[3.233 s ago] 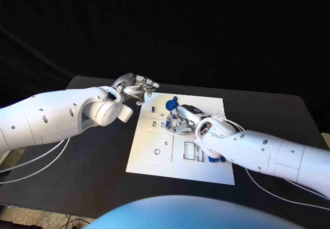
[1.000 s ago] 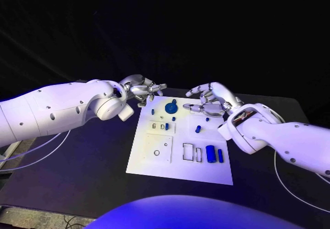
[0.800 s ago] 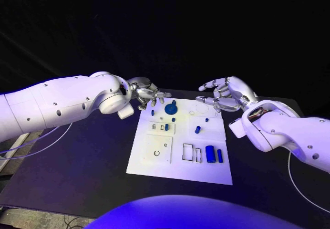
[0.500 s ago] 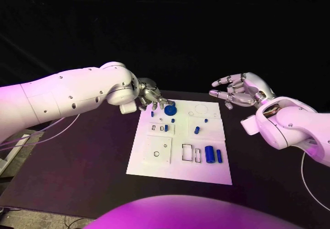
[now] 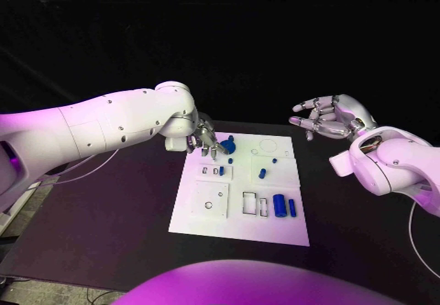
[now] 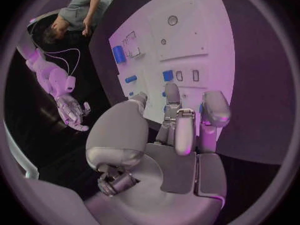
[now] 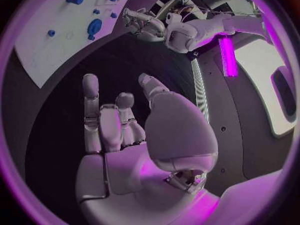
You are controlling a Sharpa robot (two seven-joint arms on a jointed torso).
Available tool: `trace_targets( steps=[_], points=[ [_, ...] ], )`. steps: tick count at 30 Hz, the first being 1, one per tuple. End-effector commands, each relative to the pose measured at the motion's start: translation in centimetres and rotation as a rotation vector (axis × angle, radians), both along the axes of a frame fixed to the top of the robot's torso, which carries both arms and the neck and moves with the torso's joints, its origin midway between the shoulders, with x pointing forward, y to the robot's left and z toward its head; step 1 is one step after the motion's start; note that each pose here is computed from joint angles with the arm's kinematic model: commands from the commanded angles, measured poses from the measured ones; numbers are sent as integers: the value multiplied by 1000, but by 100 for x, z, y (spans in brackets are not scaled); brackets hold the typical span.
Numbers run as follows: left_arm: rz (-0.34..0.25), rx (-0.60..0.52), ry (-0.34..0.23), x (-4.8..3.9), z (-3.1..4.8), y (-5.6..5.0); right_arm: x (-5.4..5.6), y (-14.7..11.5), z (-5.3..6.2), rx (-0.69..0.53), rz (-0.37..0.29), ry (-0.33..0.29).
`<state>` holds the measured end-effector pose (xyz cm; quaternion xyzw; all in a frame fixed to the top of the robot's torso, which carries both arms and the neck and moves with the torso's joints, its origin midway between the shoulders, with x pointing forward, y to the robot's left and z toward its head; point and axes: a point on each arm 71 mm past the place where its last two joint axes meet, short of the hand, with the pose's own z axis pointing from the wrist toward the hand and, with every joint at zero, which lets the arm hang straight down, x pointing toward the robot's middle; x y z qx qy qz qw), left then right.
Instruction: Assemble the parts on the task board
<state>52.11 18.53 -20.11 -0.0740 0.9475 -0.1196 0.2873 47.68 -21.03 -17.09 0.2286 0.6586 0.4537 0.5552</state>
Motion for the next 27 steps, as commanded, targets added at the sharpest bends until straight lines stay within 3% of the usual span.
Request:
trace_targets(
  steps=[1,17,27],
  points=[
    [-17,37,35,-4,-28,-44,25,-25,15,13,-34,-12],
    [-6,17,62,44,-134,-205,68,-65,60,56,-67,-77],
    [0,36,83,49,-210,-190,81,-63,54,60,-69,-74]
  ],
)
